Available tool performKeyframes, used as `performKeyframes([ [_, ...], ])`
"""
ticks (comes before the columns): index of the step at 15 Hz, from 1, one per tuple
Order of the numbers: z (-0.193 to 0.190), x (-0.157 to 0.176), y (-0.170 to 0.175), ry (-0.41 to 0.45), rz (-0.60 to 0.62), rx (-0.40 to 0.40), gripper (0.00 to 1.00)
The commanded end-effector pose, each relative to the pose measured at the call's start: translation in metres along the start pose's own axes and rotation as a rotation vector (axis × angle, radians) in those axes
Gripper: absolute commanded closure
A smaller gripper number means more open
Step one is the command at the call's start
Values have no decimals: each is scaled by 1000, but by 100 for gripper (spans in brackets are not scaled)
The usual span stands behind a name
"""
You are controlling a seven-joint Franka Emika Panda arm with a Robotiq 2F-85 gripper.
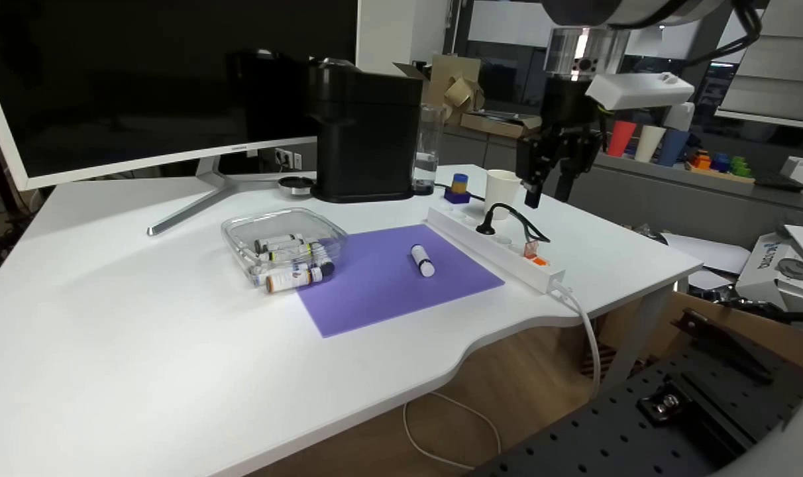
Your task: Switch on the extension cord
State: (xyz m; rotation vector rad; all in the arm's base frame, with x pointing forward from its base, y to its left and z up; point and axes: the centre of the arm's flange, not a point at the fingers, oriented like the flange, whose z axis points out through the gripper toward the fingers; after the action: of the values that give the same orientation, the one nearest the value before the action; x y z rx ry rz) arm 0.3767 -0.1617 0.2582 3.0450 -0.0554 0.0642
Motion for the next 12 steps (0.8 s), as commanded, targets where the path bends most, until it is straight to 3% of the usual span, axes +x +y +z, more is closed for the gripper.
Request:
performKeyframes([
  [1,24,39,10,-37,36,43,69],
  [6,45,55,26,-81,3,54,99],
  [9,55,56,33,-143,-80,40,100],
  [12,56,45,22,-119,-43,51,99],
])
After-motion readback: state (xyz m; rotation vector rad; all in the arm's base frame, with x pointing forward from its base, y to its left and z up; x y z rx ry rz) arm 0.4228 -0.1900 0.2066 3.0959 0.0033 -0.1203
